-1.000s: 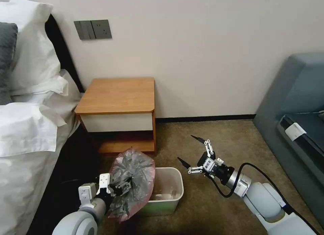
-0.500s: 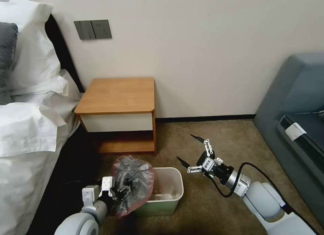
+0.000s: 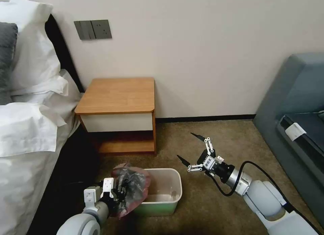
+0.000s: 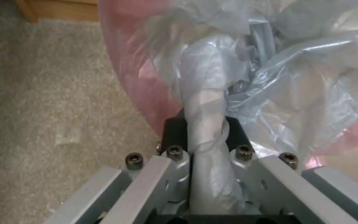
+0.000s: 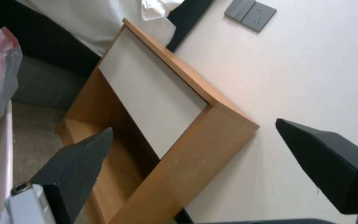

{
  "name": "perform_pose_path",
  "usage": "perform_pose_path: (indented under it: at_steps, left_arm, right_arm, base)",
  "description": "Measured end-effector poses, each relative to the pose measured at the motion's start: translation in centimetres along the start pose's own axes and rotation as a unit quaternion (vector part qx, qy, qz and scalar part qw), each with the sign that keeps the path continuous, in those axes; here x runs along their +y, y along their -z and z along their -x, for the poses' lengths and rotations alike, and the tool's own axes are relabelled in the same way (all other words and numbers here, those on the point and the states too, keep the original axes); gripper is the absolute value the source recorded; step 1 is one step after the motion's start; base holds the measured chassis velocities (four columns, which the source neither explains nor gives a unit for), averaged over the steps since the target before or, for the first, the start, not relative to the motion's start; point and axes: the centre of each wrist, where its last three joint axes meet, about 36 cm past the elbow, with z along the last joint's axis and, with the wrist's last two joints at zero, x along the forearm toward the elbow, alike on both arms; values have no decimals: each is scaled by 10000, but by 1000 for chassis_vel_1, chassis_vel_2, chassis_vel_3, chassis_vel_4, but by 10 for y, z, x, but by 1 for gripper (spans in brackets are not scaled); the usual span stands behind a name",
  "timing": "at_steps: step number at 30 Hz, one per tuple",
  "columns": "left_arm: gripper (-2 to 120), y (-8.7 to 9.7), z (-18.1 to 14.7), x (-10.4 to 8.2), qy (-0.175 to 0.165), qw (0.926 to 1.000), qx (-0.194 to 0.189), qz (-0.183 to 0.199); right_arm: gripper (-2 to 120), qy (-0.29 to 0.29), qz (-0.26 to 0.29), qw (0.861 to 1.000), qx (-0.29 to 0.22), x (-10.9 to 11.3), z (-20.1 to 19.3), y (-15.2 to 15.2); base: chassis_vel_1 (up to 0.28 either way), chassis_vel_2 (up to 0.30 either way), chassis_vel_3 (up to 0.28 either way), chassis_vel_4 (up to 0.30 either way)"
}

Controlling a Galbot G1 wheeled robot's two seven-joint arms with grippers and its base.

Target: Pick up the garbage bag from the table and place it over the trash can.

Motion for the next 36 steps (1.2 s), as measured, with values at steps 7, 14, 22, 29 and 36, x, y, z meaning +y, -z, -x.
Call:
perform_pose_path:
  at_steps: [7,14,22,29,36]
  left_arm:
    - [7,4,-3,-2,66,9999,-82,-20]
    - [7,10,-10,-7,160,9995,-261,-99]
    - [7,26,-26,-14,41,9890,-1474,-133]
    - [7,29,-26,-10,115,9787,-2046,-135]
    - [7,27,-24,-12,149,9731,-2295,-98]
  right_arm:
    - [100,-3,-12,10000,-8,-1,1,0]
    - [100,-239,553,9981,-150,8,10,13]
    - [100,-499,2417,9680,-457,25,38,64]
    - [100,-215,2931,9536,-662,26,61,83]
    - [100,466,2836,9548,-757,26,91,86]
  base:
    - [0,0,0,0]
    - [0,0,0,0]
    - [0,0,0,0]
    - [0,0,0,0]
    - [0,0,0,0]
